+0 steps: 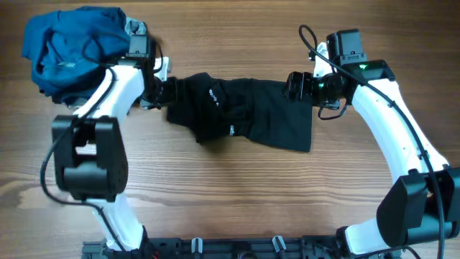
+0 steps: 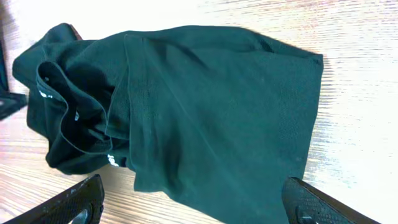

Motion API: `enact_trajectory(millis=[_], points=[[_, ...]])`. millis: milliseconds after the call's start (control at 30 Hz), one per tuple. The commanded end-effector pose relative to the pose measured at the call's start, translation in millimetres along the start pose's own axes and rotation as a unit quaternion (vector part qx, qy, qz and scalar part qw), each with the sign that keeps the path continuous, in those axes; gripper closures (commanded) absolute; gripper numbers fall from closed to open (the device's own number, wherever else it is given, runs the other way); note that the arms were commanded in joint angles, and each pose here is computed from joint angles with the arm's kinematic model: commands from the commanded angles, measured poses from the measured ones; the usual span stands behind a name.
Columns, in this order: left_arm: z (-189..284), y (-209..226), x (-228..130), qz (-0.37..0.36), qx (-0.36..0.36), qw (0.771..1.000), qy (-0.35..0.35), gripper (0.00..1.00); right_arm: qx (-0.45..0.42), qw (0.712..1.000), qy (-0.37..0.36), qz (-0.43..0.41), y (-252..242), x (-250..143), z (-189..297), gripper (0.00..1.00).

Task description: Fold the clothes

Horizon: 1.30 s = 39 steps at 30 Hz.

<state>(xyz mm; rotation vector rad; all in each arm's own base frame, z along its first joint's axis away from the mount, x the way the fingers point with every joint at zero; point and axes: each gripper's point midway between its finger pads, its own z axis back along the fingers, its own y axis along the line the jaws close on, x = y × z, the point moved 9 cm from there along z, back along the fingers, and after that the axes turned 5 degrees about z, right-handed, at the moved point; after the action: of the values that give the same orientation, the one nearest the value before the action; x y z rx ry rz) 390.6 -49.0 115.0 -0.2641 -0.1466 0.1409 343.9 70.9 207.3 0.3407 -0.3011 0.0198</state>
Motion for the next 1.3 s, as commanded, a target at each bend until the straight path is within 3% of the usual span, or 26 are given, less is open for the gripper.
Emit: enact_trajectory(millis=[0, 133, 233, 400, 533, 633, 667, 733, 767, 1100, 1267], points=[[-23.4, 4.6, -5.2, -0.037, -0.013, 0.999, 0.031, 0.24, -0.003, 1.000, -0.011, 0.013, 1.6, 3.1, 6.6, 0.08], [-25.7, 4.1, -4.3, -0.045, -0.016, 0.998, 0.029, 0.57, -0.003, 1.000, -0.011, 0.013, 1.6, 3.2, 6.6, 0.08], [-26.7, 1.1, -4.3, -0.049, -0.017, 0.998, 0.028, 0.96, -0.012, 1.000, -0.010, 0.010, 0.1, 2.6, 6.5, 0.09], [-24.5, 1.5, -3.2, -0.049, -0.017, 0.998, 0.024, 0.96, -0.036, 0.999, 0.007, 0.005, -5.4, -4.1, 4.2, 0.09], [23.0, -13.4, 1.5, -0.062, -0.042, 0.997, -0.031, 0.96, -0.038, 0.999, 0.018, -0.013, -6.8, -5.5, -1.2, 0.12], [82.6, -27.6, -2.3, -0.080, -0.057, 0.990, -0.101, 0.96, -0.038, 0.997, 0.052, -0.033, -11.7, -12.5, -18.5, 0.38], [97.4, -30.9, -4.2, -0.086, -0.060, 0.987, -0.121, 0.96, -0.037, 0.997, 0.059, -0.035, -12.7, -14.5, -22.2, 0.64], [124.1, -36.3, -9.2, -0.095, -0.067, 0.981, -0.156, 0.96, -0.038, 0.995, 0.071, -0.051, -16.0, -19.8, -30.9, 0.90], [130.0, -37.2, -10.5, -0.098, -0.068, 0.979, -0.163, 0.96, -0.038, 0.995, 0.071, -0.052, -17.4, -22.1, -34.6, 0.96], [146.0, -46.9, -16.0, -0.113, -0.073, 0.973, -0.187, 0.96, 0.022, 0.994, 0.067, -0.082, -22.7, -56.7, -106.8, 0.96], [149.3, -85.5, -31.6, -0.167, -0.097, 0.962, -0.191, 0.96, 0.015, 0.990, 0.094, -0.106, -32.5, -63.6, -140.0, 0.96]])
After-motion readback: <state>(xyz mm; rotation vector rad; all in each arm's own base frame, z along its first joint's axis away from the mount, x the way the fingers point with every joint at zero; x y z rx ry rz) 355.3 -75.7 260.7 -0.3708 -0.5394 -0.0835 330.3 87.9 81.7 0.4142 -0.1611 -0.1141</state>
